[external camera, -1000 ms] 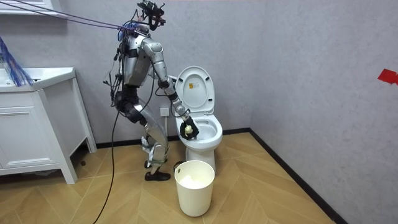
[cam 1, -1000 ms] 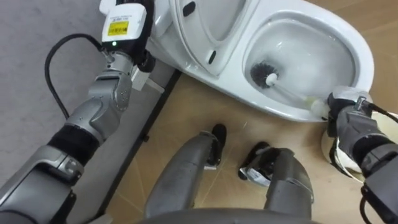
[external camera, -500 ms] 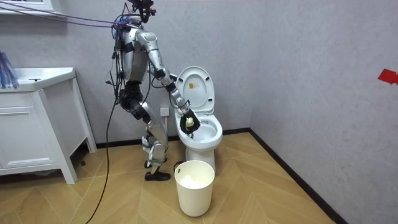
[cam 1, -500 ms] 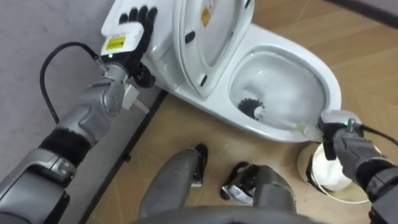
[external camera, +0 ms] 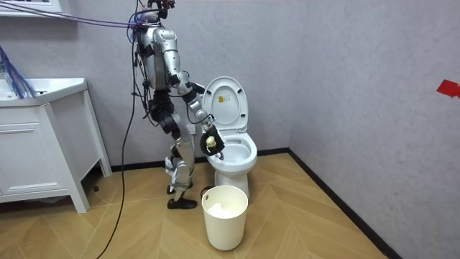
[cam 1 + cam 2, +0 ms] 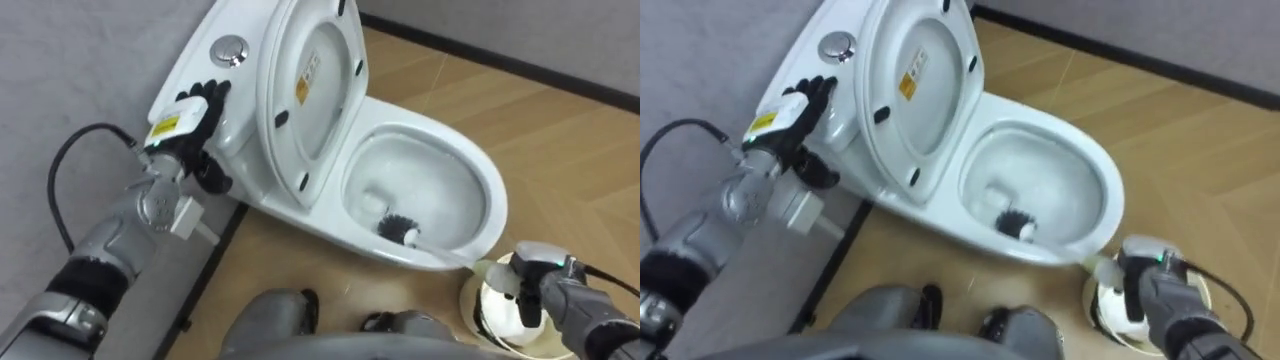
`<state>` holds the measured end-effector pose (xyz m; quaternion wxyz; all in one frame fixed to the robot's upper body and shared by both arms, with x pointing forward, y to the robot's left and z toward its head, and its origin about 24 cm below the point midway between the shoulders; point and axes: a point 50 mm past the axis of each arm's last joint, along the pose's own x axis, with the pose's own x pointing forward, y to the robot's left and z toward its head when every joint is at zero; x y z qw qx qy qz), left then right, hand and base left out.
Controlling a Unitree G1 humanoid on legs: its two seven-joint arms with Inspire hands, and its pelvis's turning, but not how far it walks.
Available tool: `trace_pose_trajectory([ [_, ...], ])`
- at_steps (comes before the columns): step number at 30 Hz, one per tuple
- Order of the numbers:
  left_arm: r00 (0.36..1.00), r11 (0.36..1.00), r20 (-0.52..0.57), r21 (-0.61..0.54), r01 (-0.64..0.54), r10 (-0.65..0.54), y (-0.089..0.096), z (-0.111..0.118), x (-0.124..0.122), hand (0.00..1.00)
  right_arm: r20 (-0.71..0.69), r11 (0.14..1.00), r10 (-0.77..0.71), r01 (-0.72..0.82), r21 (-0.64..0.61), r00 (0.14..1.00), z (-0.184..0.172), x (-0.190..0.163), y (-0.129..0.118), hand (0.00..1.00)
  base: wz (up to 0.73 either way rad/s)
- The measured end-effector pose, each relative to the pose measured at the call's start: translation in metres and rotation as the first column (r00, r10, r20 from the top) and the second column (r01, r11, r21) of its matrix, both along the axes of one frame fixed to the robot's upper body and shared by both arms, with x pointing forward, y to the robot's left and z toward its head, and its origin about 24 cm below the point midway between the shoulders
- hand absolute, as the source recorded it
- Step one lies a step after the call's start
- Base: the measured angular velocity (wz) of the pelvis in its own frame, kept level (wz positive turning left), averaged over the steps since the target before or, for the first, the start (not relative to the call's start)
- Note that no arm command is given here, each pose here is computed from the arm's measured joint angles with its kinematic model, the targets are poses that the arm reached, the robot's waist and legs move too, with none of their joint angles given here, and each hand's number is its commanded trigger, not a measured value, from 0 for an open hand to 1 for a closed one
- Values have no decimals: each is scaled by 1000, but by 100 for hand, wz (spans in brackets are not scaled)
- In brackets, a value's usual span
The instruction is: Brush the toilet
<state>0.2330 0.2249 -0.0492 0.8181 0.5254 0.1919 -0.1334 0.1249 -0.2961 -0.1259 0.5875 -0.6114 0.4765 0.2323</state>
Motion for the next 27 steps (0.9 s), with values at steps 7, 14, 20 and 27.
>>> trace_pose_trajectory([
  [7,997,994,-36,92,-62,66,13,-22,-56,0,-79,988,-140,144,56,987,-16,-55,11,100,-19],
  [14,977,977,2,29,-213,213,11,-27,-89,0,-125,964,-236,248,96,964,-23,-86,22,100,-4],
  [20,919,922,85,-64,-381,385,12,-28,-102,0,-136,948,-283,299,114,950,-28,-97,28,100,-4],
  [27,771,805,233,-145,-576,593,37,-15,-116,0,-157,940,-297,317,128,942,-31,-100,32,100,9],
])
